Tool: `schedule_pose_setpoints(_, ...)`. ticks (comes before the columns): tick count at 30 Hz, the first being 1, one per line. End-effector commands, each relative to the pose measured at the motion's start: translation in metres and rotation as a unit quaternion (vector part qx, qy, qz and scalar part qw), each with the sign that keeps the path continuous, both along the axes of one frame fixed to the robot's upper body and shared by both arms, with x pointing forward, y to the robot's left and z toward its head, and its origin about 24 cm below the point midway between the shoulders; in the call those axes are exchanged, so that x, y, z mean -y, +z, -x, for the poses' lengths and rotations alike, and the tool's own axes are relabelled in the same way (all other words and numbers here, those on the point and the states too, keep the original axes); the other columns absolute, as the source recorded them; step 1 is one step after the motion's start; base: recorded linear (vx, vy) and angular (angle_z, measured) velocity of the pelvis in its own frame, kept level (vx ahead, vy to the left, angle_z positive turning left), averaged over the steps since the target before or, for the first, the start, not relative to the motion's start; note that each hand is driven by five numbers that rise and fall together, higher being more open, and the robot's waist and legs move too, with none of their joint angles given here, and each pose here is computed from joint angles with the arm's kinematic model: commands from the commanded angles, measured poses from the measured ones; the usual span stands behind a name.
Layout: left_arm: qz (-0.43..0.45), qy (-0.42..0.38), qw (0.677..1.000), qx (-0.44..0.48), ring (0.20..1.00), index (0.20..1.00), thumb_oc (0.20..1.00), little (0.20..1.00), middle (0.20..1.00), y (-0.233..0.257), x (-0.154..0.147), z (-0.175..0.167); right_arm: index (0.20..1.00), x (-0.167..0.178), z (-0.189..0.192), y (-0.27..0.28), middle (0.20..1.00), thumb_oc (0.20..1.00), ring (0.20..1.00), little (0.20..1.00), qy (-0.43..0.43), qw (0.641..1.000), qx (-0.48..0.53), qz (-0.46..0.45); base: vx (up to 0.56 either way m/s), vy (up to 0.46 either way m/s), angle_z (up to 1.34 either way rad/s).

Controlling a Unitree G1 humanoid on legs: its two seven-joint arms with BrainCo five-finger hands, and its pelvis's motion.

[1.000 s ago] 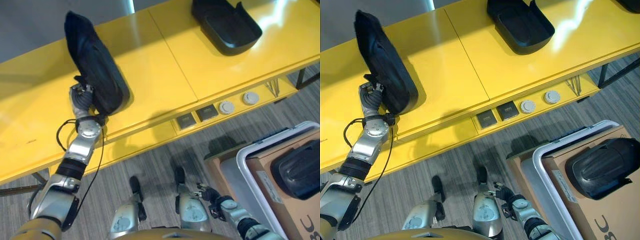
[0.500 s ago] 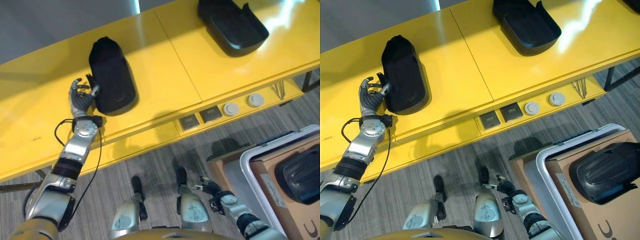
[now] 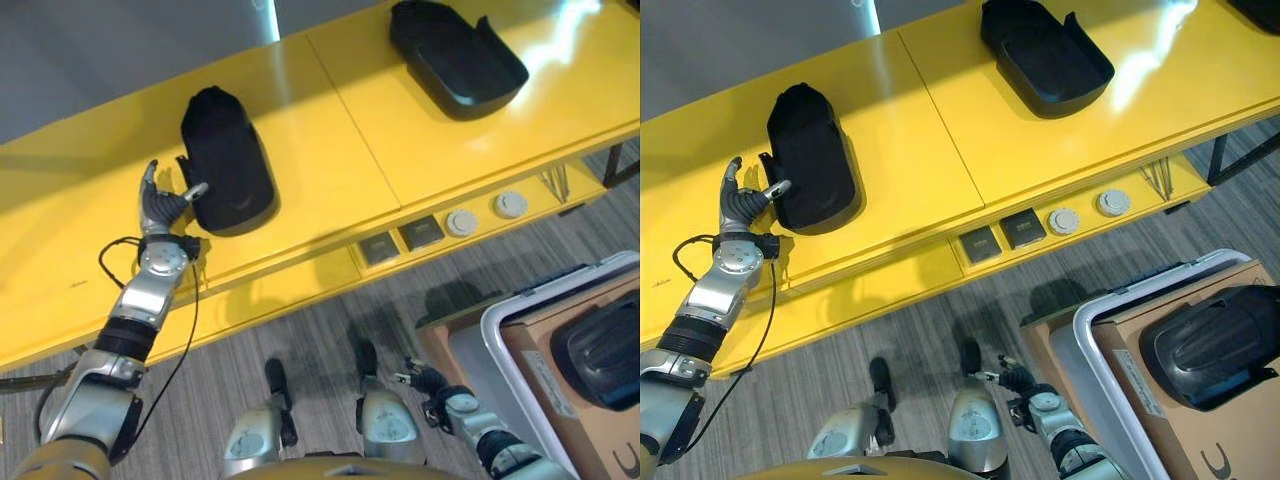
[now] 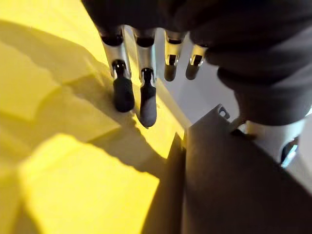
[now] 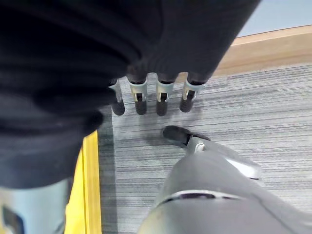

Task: Move parts from the plastic box to the shelf.

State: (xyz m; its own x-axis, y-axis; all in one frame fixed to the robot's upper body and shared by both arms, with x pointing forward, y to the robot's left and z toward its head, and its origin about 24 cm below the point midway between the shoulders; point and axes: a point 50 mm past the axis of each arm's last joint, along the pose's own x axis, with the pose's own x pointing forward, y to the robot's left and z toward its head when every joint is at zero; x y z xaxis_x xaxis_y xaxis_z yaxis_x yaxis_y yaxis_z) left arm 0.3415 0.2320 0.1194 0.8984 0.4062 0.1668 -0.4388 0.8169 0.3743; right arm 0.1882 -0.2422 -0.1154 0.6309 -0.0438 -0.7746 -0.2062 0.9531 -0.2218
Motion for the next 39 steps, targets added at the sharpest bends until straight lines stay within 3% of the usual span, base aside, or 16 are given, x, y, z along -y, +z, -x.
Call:
schedule_pose_setpoints(1, -0.055, 0.040, 0.993, 0.098, 1.000, 1.000, 1.000, 1.000, 1.000, 0.035, -0.020, 0.004, 1.000, -0.004, 0.018, -0.012, 1.000, 1.000, 1.000, 1.000, 0.004, 0.999, -0.031, -0.010, 0.04, 0.001, 0.01)
schedule_pose_setpoints(7, -0.075, 0.034, 0.969, 0.233, 1.000, 1.000, 1.000, 1.000, 1.000, 0.087, -0.026, 0.022, 1.000, -0.001, 0.044, -0.024, 1.000, 1.000, 1.000, 1.000, -0.012, 0.997, -0.080, -0.004, 0.06, -0.007, 0.02)
schedule_pose_setpoints(13, -0.015, -0.121, 0.945, 0.302, 1.000, 1.000, 1.000, 1.000, 1.000, 0.122, 0.001, 0.036, 1.000, -0.003, 0.059, -0.031, 1.000, 1.000, 1.000, 1.000, -0.029, 0.994, -0.109, -0.005, 0.02, -0.007, 0.02)
schedule_pose_setpoints(14, 0.007, -0.157, 0.941, 0.300, 0.871, 0.871, 0.871, 0.871, 0.871, 0.122, 0.007, 0.036, 1.000, -0.003, 0.060, -0.032, 1.000, 1.000, 1.000, 1.000, -0.033, 0.993, -0.111, -0.006, 0.00, 0.000, 0.00)
schedule_pose_setpoints(15, 0.020, -0.189, 0.937, 0.293, 0.200, 0.200, 0.200, 0.200, 0.200, 0.122, 0.015, 0.038, 1.000, -0.005, 0.060, -0.032, 1.000, 1.000, 1.000, 1.000, -0.036, 0.993, -0.112, -0.008, 0.00, 0.000, 0.00)
schedule_pose_setpoints(17, 0.033, -0.217, 0.932, 0.288, 0.200, 0.200, 0.200, 0.200, 0.200, 0.118, 0.024, 0.040, 1.000, -0.007, 0.060, -0.033, 1.000, 1.000, 1.000, 1.000, -0.039, 0.993, -0.112, -0.009, 0.00, -0.025, -0.01)
schedule_pose_setpoints(18, 0.059, -0.273, 0.922, 0.269, 0.200, 0.200, 0.200, 0.200, 0.200, 0.103, 0.041, 0.045, 1.000, -0.013, 0.062, -0.035, 1.000, 1.000, 1.000, 1.000, -0.047, 0.992, -0.114, -0.017, 0.00, -0.054, -0.02)
schedule_pose_setpoints(20, 0.101, -0.303, 0.920, 0.226, 0.200, 0.200, 0.200, 0.200, 0.200, 0.074, 0.056, 0.052, 1.000, -0.018, 0.064, -0.036, 1.000, 1.000, 1.000, 1.000, -0.050, 0.992, -0.116, -0.019, -0.02, -0.055, 0.01)
schedule_pose_setpoints(25, 0.155, -0.328, 0.915, 0.179, 0.200, 0.200, 0.200, 0.200, 0.200, 0.039, 0.068, 0.059, 1.000, -0.020, 0.066, -0.038, 1.000, 1.000, 1.000, 1.000, -0.058, 0.991, -0.121, -0.021, -0.04, -0.024, 0.01)
schedule_pose_setpoints(28, 0.135, -0.385, 0.901, 0.149, 0.200, 0.200, 0.200, 0.200, 0.200, 0.022, 0.091, 0.067, 1.000, -0.016, 0.060, -0.036, 1.000, 1.000, 1.000, 1.000, -0.067, 0.991, -0.117, -0.025, -0.13, -0.023, 0.07)
schedule_pose_setpoints(39, 0.113, -0.413, 0.893, 0.136, 0.200, 0.200, 0.200, 0.200, 0.200, 0.019, 0.110, 0.065, 1.000, -0.011, 0.044, -0.028, 1.000, 1.000, 1.000, 1.000, -0.068, 0.993, -0.089, -0.026, -0.07, 0.010, 0.07)
